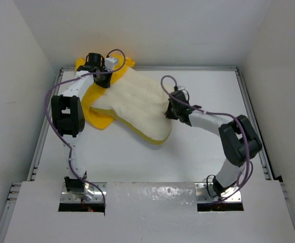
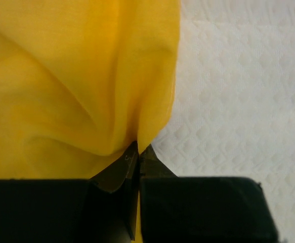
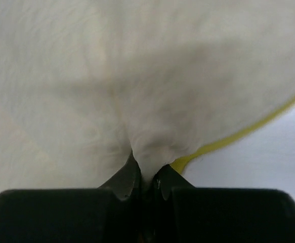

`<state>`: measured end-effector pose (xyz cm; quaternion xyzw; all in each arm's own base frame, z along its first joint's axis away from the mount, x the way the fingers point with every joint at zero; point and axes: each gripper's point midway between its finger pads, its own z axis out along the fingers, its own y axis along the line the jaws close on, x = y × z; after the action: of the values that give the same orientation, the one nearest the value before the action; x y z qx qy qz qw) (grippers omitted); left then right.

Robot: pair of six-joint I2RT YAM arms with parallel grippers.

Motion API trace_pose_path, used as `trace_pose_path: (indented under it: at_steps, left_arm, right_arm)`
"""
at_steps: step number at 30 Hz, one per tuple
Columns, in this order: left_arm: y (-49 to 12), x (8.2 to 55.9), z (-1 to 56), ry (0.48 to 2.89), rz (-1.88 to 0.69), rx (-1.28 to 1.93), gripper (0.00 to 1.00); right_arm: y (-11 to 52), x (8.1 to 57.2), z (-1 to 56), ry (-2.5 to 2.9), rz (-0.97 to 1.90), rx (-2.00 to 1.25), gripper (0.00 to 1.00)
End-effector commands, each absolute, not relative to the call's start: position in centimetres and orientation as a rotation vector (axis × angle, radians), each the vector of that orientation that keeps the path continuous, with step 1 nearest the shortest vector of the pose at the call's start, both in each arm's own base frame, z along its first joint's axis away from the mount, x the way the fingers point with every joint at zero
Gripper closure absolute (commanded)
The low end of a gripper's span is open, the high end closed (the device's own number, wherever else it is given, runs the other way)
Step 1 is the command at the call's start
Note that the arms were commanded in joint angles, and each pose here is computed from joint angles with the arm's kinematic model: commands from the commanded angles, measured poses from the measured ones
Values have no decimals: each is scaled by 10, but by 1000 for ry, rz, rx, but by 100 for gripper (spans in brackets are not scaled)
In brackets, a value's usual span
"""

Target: Put the pillow into the pillowcase

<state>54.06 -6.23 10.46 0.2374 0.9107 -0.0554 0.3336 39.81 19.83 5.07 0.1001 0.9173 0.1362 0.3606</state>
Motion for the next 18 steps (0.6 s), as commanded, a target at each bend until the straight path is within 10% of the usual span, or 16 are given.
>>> trace_pose_path:
  at_steps: [1, 4, 9, 18]
  left_arm:
    - [-80, 558, 150, 2221, -245, 598, 100]
    - [-91, 554, 164, 2185, -318, 599, 100]
    - [-97, 535, 170, 2193, -373, 634, 100]
    - [-97, 505, 166, 2233, -391, 683, 100]
  right_arm:
    - [274, 302, 53, 2416, 465, -339, 100]
    - [320, 234, 70, 2342, 633, -759, 79]
    - [333, 220, 127, 2247, 741, -812, 13]
    - [293, 314, 200, 2139, 647, -482, 1]
